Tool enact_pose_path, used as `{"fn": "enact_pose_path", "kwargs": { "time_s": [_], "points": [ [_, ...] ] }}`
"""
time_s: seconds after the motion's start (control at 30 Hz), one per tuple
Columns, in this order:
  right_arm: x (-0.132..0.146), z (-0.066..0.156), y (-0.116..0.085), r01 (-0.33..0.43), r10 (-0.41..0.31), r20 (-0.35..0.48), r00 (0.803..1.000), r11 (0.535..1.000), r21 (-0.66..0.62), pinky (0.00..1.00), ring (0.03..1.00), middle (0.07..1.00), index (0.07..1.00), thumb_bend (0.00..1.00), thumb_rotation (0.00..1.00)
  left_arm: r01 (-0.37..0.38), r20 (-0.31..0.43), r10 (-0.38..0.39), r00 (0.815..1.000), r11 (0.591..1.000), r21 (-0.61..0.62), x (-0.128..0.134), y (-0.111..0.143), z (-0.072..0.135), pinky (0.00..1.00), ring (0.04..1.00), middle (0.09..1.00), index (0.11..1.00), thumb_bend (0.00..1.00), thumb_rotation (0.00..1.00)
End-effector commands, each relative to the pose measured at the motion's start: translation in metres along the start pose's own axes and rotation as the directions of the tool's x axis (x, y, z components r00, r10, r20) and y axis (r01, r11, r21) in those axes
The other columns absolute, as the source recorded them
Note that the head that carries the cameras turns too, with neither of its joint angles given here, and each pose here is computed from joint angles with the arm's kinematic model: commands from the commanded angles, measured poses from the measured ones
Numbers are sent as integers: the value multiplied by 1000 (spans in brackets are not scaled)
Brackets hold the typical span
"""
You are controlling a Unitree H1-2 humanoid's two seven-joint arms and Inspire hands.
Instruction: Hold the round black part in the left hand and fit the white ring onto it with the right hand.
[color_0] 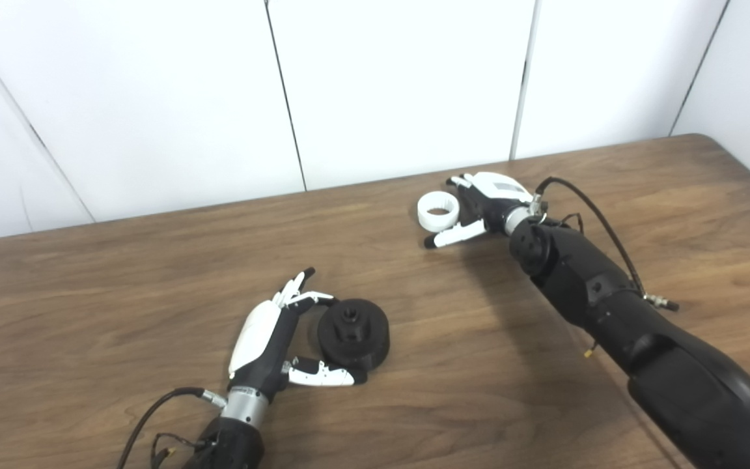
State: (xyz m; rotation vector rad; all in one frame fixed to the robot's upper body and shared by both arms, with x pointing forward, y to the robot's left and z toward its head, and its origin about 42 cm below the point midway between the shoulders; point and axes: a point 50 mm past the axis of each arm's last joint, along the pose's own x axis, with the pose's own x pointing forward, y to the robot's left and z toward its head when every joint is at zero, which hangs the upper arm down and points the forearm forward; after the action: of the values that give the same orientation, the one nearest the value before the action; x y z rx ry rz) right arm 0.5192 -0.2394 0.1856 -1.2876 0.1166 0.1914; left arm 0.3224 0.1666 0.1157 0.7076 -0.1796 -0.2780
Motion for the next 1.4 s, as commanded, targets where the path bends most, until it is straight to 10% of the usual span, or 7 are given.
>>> {"fn": "enact_pose_path", "kwargs": {
  "time_s": [0.0, 0.67, 1.37],
  "points": [
    [10, 22, -39, 98, -97, 68, 993, 995, -12, 1000, 1000, 1000, 937, 1000, 649, 6, 6, -6, 1000, 1000, 19, -1, -2, 2, 1000, 1000, 1000, 604, 964, 228],
    [8, 29, -27, 178, -179, 114, 977, 984, 23, 1000, 1000, 1000, 703, 910, 509, -6, 3, 6, 1000, 1000, 13, -4, 0, 2, 1000, 1000, 1000, 602, 963, 217],
    [5, 28, -27, 208, -214, 158, 964, 977, 52, 1000, 1000, 998, 672, 868, 447, -5, 3, 5, 1000, 1000, 14, -1, -1, 5, 1000, 1000, 1000, 600, 966, 231]
  ]
}}
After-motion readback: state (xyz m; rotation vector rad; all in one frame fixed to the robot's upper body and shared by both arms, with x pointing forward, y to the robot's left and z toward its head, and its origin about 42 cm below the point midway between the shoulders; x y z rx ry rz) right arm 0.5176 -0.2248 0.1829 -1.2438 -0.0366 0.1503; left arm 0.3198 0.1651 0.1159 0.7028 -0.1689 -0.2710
